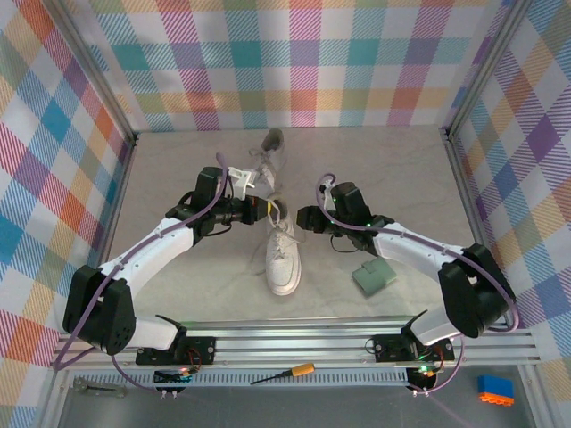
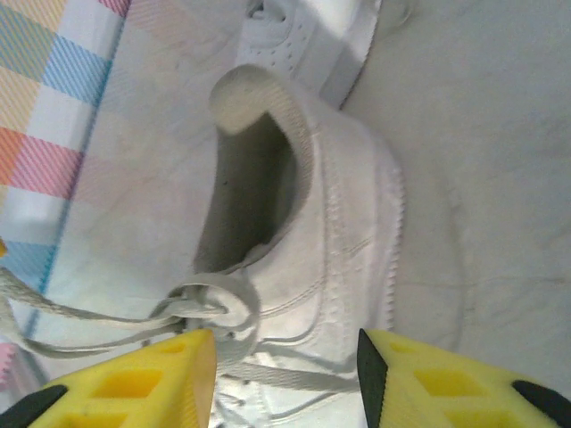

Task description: Tie the shoes

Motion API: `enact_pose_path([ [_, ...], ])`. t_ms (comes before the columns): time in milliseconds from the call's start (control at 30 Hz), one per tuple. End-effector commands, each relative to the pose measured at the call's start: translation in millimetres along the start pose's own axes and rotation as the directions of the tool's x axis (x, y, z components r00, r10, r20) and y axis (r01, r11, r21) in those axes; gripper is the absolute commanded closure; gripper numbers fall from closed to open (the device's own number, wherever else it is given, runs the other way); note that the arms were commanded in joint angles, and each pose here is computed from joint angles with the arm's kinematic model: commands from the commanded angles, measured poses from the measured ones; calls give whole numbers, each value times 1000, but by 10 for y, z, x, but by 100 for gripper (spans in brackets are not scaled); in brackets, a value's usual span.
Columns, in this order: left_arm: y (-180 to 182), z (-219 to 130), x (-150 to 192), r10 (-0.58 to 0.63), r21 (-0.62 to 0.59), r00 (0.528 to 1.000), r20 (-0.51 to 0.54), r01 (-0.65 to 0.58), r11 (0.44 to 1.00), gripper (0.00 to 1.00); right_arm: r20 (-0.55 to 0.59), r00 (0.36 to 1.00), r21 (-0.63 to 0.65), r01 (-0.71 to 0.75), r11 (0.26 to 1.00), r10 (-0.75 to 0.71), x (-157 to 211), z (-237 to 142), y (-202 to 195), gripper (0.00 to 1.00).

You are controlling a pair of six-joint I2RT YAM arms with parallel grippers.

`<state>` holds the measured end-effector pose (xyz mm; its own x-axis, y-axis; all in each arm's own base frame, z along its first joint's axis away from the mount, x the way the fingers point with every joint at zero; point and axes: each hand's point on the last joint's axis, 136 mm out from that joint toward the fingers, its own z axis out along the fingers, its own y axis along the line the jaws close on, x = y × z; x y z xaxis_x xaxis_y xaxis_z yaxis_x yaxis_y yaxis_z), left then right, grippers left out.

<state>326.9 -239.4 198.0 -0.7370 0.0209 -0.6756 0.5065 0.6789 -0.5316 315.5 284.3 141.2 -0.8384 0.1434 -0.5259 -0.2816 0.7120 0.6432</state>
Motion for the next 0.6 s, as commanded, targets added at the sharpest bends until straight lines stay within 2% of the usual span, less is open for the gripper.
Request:
enact_pose_path([
  [0,-34,4,-9,40,5,999,12,-40,999,100,-56,988,-80,-145,986,141,90,126,119,54],
  [233,-41,11,15,36,5,999,3,-36,999,100,-118,985,-78,-132,988,122,141,337,206,61],
  [500,-74,10,47,59,2,998,-4,-59,998,100,-159,979,-102,-144,984,127,212,456,248,62],
  [567,-64,2,60,71,-14,997,-5,-71,997,100,-161,978,-78,-149,986,135,227,485,213,66],
])
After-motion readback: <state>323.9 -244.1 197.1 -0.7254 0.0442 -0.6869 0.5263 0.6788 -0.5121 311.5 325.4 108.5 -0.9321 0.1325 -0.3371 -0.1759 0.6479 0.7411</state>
